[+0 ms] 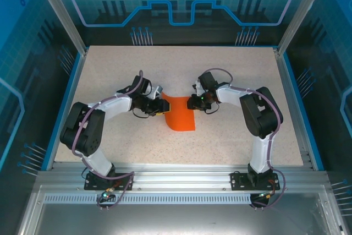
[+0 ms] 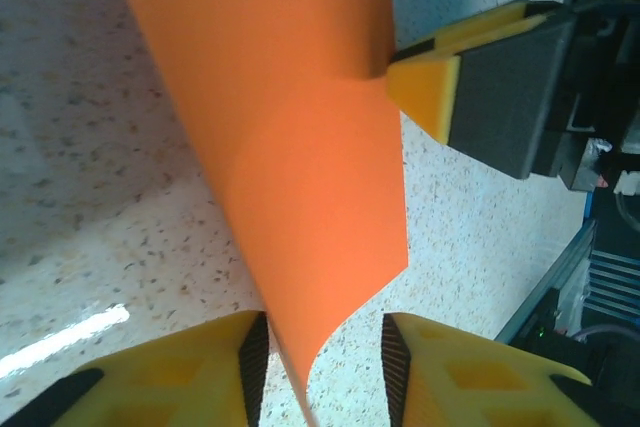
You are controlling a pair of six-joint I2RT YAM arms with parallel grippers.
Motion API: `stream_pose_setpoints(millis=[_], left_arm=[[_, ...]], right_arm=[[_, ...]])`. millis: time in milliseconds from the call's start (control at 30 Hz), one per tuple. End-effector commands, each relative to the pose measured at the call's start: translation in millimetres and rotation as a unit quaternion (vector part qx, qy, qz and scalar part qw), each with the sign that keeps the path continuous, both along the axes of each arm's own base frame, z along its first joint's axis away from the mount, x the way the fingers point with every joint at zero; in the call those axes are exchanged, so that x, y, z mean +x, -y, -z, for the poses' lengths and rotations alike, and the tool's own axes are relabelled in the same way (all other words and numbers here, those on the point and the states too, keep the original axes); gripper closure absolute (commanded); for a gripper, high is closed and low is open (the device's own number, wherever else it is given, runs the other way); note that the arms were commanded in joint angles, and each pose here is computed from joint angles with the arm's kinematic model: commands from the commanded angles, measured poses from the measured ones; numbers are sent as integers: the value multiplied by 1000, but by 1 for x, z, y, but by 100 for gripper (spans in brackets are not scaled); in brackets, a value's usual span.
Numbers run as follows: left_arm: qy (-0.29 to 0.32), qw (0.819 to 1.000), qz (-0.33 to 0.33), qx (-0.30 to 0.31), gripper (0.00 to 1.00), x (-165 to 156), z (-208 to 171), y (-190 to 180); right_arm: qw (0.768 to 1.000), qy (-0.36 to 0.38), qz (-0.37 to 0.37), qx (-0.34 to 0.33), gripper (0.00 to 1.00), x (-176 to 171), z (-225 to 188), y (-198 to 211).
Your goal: Fold a paper plane with a square sheet of paper (fold left side to right side)
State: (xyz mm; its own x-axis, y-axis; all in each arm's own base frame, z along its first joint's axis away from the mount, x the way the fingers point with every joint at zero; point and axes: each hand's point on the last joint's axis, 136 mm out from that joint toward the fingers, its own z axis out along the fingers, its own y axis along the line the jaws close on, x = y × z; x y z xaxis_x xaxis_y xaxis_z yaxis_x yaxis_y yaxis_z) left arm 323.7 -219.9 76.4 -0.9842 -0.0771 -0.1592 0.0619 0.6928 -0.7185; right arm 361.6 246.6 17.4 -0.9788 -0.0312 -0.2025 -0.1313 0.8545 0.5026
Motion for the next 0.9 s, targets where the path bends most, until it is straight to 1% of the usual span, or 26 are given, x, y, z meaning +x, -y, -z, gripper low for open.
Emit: stream_pose_setpoints(millis=[0, 67, 167, 267, 333, 500, 633, 700, 867], left_arm=[[13, 1000, 17, -21, 52, 5, -11, 16], [15, 999, 23, -26, 46, 5, -13, 20], [17, 999, 28, -29, 42, 5, -14, 25], [18, 999, 30, -37, 41, 6, -14, 29], [17, 999, 31, -41, 40, 6, -14, 32], [16, 998, 39, -42, 41, 8, -12, 40], [15, 998, 44, -44, 44, 9, -12, 45], [15, 998, 47, -45, 44, 9, -12, 47], [15, 997, 52, -47, 44, 9, -12, 52]], right_arm=[[1000, -21, 6, 0, 69, -13, 14, 2], [1000, -16, 7, 23, 69, -12, 9, -1], [999, -11, 12, 51, 68, -8, 3, -3], [997, -5, 10, 73, 65, -5, -5, -6], [997, -1, 12, 80, 65, -3, -9, -6], [994, 12, 19, 102, 64, 2, -23, -1], [990, 35, 29, 134, 56, 7, -44, 7], [986, 48, 32, 156, 50, 9, -56, 8], [974, 54, 18, 218, 37, 8, -78, -5]])
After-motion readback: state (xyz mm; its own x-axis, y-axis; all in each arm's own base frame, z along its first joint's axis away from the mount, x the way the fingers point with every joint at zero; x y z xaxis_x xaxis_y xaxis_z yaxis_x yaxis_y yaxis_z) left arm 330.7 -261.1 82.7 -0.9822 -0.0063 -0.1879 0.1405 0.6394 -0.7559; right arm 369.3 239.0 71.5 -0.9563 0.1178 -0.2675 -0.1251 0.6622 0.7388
